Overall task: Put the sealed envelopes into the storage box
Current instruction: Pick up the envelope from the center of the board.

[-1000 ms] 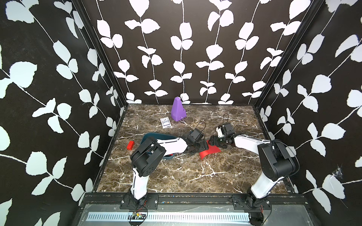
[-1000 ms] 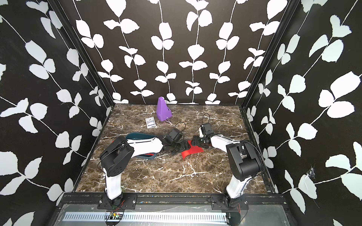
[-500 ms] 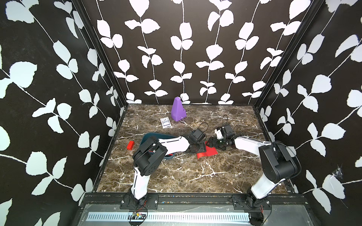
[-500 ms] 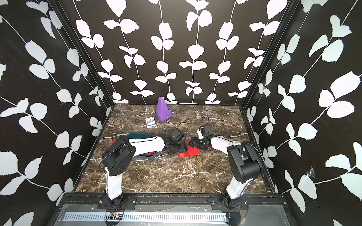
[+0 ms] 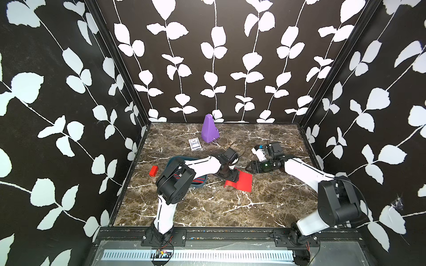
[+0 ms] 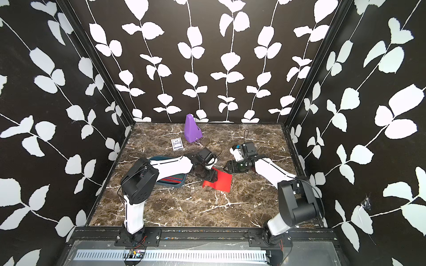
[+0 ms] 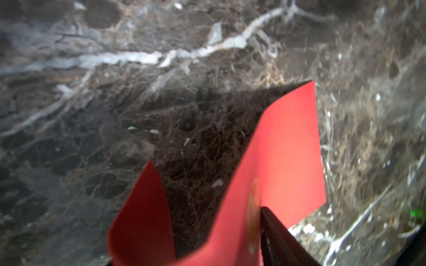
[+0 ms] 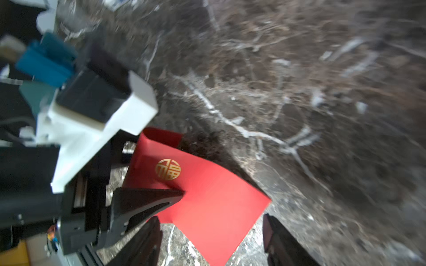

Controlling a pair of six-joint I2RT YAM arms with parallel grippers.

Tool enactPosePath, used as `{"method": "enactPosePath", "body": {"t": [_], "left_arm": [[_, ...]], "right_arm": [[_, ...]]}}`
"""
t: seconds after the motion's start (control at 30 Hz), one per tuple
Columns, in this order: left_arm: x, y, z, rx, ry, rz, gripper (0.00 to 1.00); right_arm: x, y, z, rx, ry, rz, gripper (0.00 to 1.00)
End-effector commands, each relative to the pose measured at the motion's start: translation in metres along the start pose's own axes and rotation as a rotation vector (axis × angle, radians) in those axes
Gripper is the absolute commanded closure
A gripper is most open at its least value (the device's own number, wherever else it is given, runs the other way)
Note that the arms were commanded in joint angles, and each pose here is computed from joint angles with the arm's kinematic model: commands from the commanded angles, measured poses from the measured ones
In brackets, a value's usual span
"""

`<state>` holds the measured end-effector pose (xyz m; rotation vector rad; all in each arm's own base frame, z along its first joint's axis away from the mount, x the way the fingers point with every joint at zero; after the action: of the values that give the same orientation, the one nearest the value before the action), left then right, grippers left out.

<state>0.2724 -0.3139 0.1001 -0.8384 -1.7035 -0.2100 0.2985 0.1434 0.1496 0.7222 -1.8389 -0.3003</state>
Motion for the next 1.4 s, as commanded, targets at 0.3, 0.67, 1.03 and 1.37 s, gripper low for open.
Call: {"method": "enactPosePath", "body": {"t": [0.3,0.67,1.03,1.37], "left_arm": [[0.004,0.016,0.031,-0.186,0.184,0.096,0.33],[0.003,0.015,0.028,-0.186,0.166,0.13,0.33],[0.003,0.015,0.024,-0.179,0.146,0.13,0.33],[0.002,0.017,0.023,-0.167,0.135,0.127,0.33]], "right_arm": [[-0.03,0.004,-0.016,0.19,0.044,-0.171,0.31],[-0.063,0.016,-0.029,0.252,0.133,-0.273,0.34],[-0.072,0.017,-0.016,0.236,0.206,-0.407,0.48],[-0.075,0.015,-0.009,0.215,0.244,-0.456,0.72]]}}
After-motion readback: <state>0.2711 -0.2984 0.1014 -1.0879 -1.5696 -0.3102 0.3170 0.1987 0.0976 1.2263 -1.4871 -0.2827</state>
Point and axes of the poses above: each gripper's point midway between its finger pads, its own x axis back along the fingers, its own y axis along the line the jaws close on, z = x × y, the point moved 8 cm from there along x, back along the fingers, and after that the axes turned 5 degrees about -x, right-handed, at the moved point
